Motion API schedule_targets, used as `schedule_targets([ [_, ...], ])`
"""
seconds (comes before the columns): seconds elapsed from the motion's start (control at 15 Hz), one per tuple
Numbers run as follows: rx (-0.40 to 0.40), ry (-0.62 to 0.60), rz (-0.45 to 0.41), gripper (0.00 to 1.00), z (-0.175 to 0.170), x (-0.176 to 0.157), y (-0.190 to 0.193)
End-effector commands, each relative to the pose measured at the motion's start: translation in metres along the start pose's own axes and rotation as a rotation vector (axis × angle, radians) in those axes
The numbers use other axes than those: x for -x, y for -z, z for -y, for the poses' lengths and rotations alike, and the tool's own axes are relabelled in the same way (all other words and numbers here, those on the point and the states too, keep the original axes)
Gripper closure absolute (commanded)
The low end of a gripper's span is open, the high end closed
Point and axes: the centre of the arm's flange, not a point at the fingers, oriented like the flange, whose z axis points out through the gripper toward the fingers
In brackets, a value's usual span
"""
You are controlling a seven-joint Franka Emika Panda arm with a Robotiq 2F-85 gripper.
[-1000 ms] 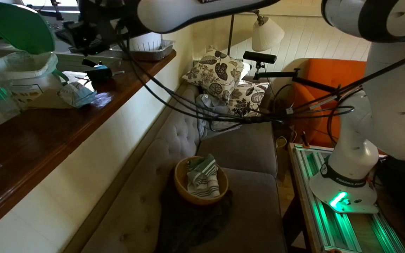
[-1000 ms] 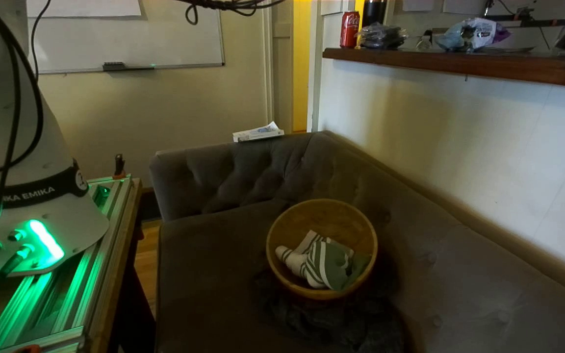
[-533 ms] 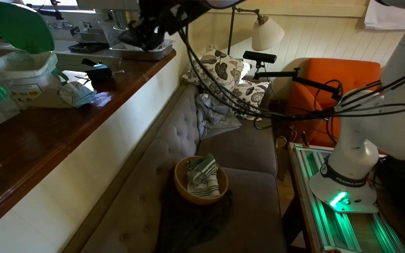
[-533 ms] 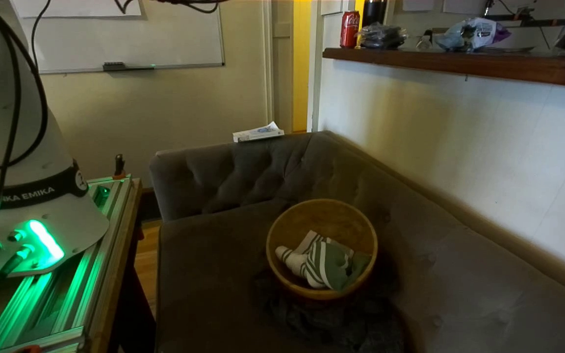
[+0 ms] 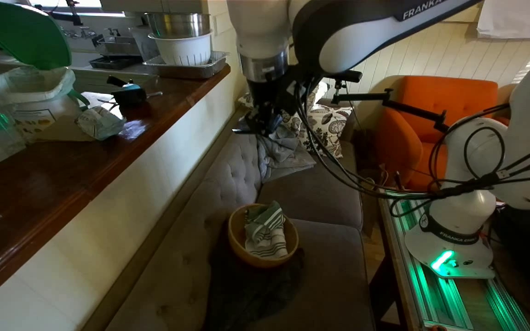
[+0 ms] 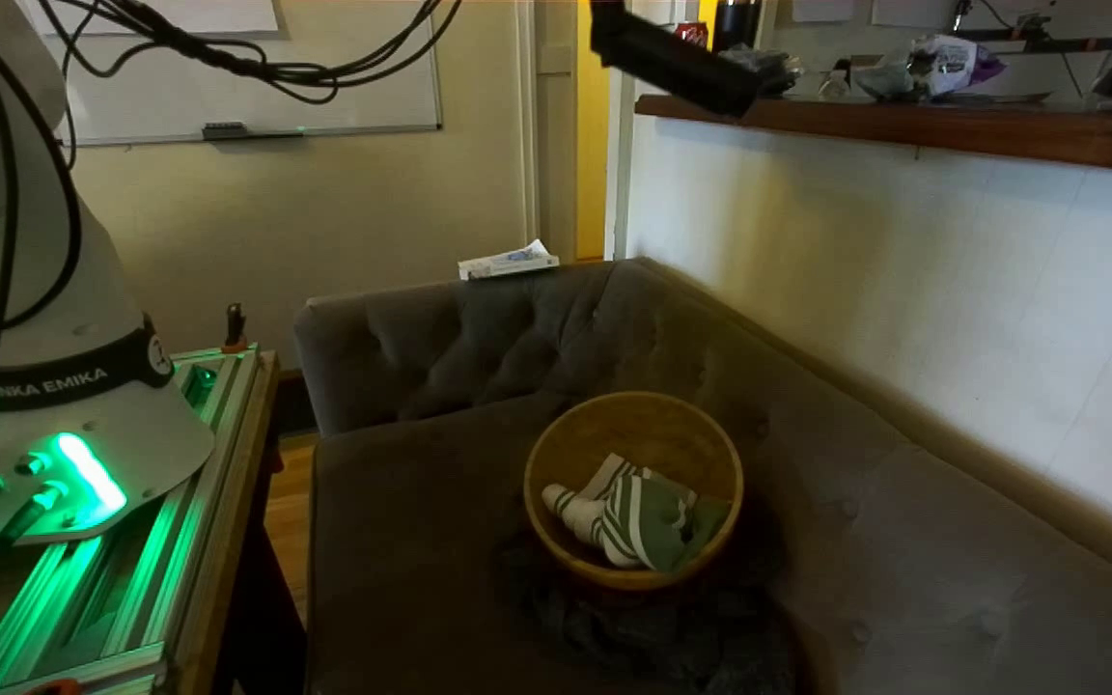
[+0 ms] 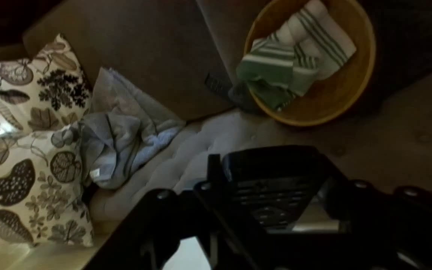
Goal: Put the black remote control in the wooden bowl.
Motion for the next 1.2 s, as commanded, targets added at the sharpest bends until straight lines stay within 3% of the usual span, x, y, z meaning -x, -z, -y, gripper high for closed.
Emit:
schedule_targets([
  [0.0,-0.031,-0.037,0.124,0.64,0.006,0.030,-0.060],
  [0.33,-0.124,-0.163,0.209,0.64,0.043,0.037,-0.143],
  [0.67,-0.075,-0.198,0.325,0.64,0.052,0.069,-0.218],
  [0.8,-0.020,-0.221,0.339,0.64,0.062,0.075,-0.240],
  [1.13,0.035,-0.289,0.381,0.64,0.100,0.079,-0.285],
])
